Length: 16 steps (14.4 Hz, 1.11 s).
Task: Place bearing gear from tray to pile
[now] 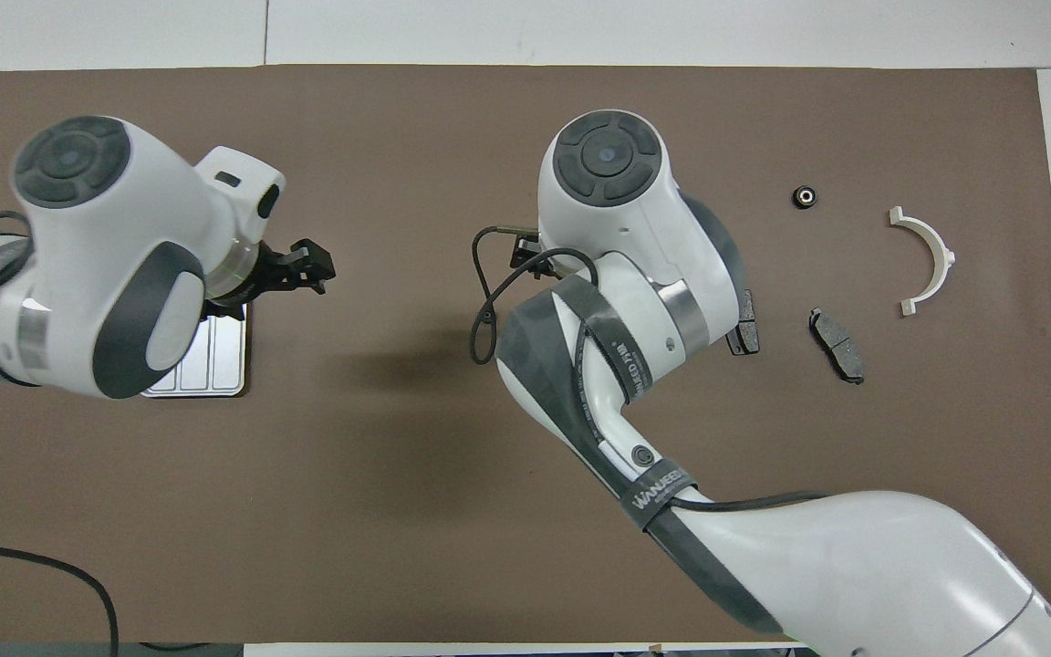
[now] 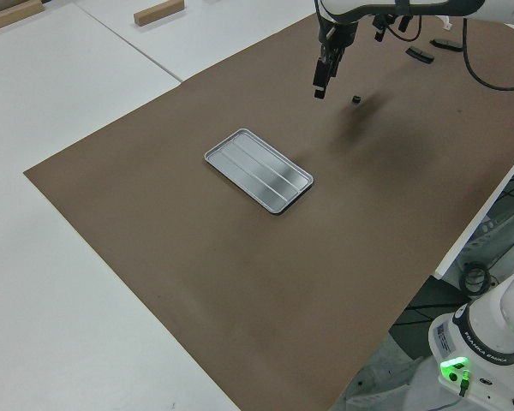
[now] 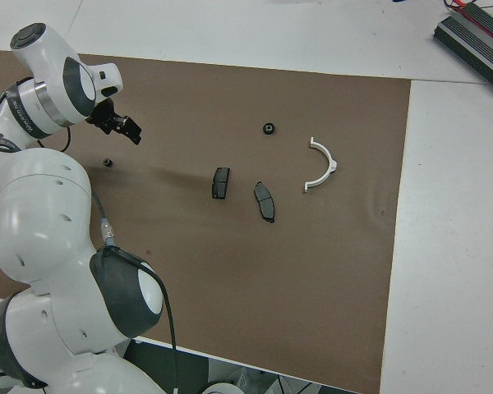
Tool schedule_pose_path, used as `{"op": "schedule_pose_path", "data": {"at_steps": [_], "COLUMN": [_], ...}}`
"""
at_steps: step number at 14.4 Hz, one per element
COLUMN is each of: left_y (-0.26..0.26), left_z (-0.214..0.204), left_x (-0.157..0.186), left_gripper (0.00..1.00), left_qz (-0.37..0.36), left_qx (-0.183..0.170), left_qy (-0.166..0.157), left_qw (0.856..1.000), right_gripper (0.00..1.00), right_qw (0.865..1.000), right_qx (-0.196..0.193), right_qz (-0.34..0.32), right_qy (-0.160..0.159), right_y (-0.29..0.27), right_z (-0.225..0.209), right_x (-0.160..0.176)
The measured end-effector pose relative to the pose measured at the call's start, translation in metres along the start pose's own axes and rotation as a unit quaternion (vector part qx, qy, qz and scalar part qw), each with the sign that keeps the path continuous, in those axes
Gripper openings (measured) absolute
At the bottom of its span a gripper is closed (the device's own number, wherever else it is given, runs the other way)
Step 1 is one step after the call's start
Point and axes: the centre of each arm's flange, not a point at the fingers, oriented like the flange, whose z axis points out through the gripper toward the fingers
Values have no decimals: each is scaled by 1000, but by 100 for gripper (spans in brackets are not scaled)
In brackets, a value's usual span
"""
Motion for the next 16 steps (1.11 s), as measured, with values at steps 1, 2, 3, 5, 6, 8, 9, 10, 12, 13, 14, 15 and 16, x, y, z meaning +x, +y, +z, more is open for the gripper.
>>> {"op": "schedule_pose_path", "data": {"at_steps": [1,2,3,5,6,8,9,10,12,13,14,15,16], "left_y": [-31,-62,-90,-126,-133,-136,-135,-135,-136,-136,-136,-136,-136], "left_z": [-10,-18,-26,-40,-47,-62,-75,-88,-104,-105,-105,-104,-104], "left_x": [8,15,22,28,27,19,14,10,5,3,3,2,2], "left_gripper": [100,100,100,100,100,100,100,100,100,100,100,100,100], "left_qz": [12,22,32,43,43,43,45,46,48,48,48,49,49], "left_qx": [-1,-3,-7,-12,-13,-14,-13,-13,-13,-12,-12,-11,-11], "left_qy": [-3,-3,1,11,16,19,17,17,16,13,10,8,8], "left_qw": [1000,1000,999,999,999,999,999,999,999,999,999,999,999], "right_gripper": [100,100,100,100,100,100,100,100,100,100,100,100,100], "right_qw": [1000,1000,1000,999,999,999,999,999,999,999,999,998,998], "right_qx": [4,4,1,-3,-4,-1,3,3,6,10,12,11,10], "right_qz": [8,14,20,33,37,41,43,45,46,47,49,51,53], "right_qy": [4,4,2,6,7,9,11,12,15,18,20,20,19], "right_y": [-15,-32,-47,-74,-82,-90,-92,-92,-92,-92,-92,-91,-90], "right_z": [0,5,16,49,64,86,93,98,102,103,105,109,114], "right_x": [-14,-31,-45,-62,-63,-57,-52,-49,-46,-44,-42,-41,-41]}}
